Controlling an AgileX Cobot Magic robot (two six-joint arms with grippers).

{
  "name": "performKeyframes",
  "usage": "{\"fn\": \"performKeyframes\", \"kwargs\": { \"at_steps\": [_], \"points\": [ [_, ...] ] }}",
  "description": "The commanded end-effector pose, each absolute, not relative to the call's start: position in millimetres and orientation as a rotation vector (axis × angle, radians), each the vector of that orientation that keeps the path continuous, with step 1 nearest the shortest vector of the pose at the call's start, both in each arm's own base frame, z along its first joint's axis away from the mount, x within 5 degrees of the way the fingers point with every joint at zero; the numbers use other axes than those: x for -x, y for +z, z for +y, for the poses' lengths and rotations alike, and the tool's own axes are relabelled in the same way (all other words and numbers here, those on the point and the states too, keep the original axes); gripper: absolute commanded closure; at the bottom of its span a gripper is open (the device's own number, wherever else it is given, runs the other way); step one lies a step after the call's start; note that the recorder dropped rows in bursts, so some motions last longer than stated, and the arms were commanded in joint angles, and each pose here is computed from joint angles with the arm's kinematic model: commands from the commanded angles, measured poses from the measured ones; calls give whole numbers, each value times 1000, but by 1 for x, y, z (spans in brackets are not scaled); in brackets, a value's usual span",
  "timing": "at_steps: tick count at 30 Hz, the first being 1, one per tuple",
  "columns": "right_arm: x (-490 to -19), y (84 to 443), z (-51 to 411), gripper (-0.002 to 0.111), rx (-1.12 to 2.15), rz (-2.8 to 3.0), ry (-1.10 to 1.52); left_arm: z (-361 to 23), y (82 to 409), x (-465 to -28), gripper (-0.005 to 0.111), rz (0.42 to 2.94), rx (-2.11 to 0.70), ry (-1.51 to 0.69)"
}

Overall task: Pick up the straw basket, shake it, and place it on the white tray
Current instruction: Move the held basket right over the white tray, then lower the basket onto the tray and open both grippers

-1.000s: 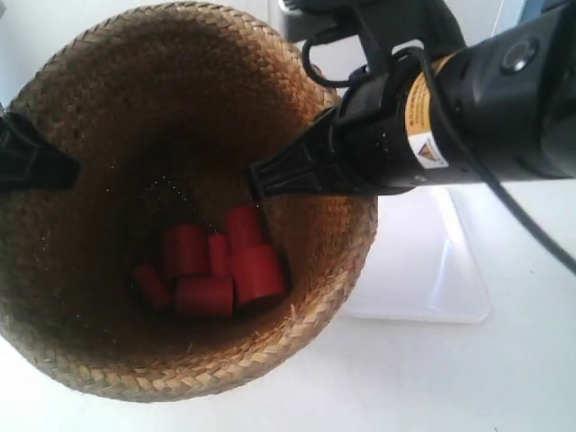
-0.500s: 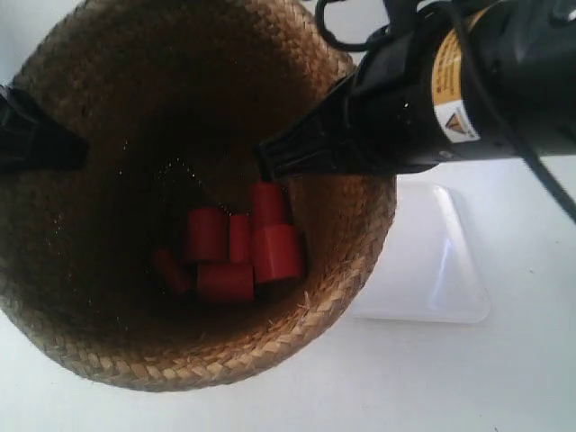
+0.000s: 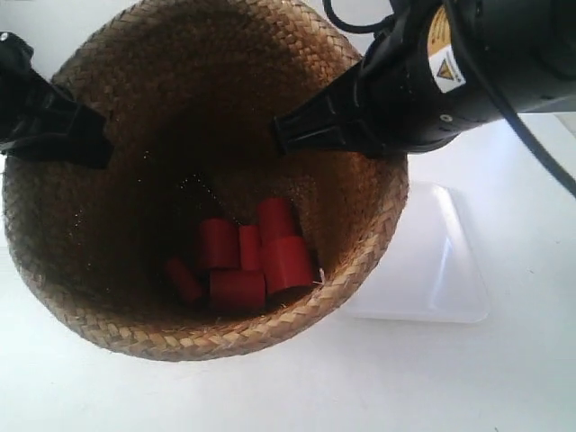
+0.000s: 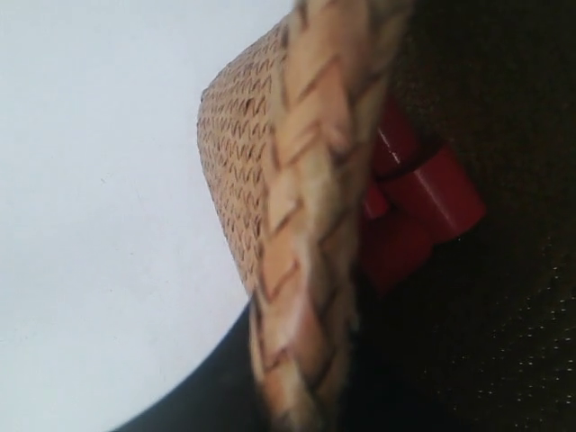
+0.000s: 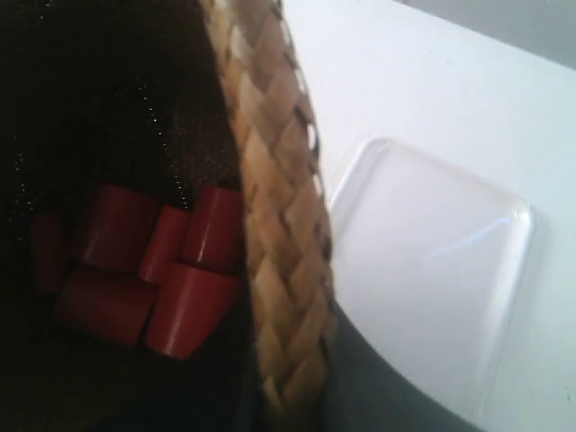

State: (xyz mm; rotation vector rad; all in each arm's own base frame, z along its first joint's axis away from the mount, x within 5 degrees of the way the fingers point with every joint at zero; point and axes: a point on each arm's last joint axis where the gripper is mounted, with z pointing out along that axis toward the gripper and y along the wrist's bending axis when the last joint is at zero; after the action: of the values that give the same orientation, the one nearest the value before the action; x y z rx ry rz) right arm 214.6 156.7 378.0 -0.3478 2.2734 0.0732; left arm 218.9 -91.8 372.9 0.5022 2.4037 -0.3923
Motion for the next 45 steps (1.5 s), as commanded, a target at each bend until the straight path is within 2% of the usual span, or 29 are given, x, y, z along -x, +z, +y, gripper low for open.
{"fn": "performKeyframes", "kwargs": {
  "at_steps": [1,8,15,26,34,45],
  "points": [
    [-231,384,144,108,394,2328,-8,-106,380,-235,107,2486,-542,-493],
    [-259,385,114,108,342,2435,-124,-120,395,-268,107,2509,-474,-566],
    [-281,389,81,108,278,2477,-190,-145,406,-295,107,2401,-377,-795],
    [-326,391,45,108,291,2540,-306,-203,355,-338,107,2405,-295,-835],
    [-338,381,23,108,249,2590,-316,-231,355,-358,107,2418,-359,-866],
    [-346,363,23,108,237,2678,-268,-233,349,-363,107,2448,-362,-848]
  ]
}}
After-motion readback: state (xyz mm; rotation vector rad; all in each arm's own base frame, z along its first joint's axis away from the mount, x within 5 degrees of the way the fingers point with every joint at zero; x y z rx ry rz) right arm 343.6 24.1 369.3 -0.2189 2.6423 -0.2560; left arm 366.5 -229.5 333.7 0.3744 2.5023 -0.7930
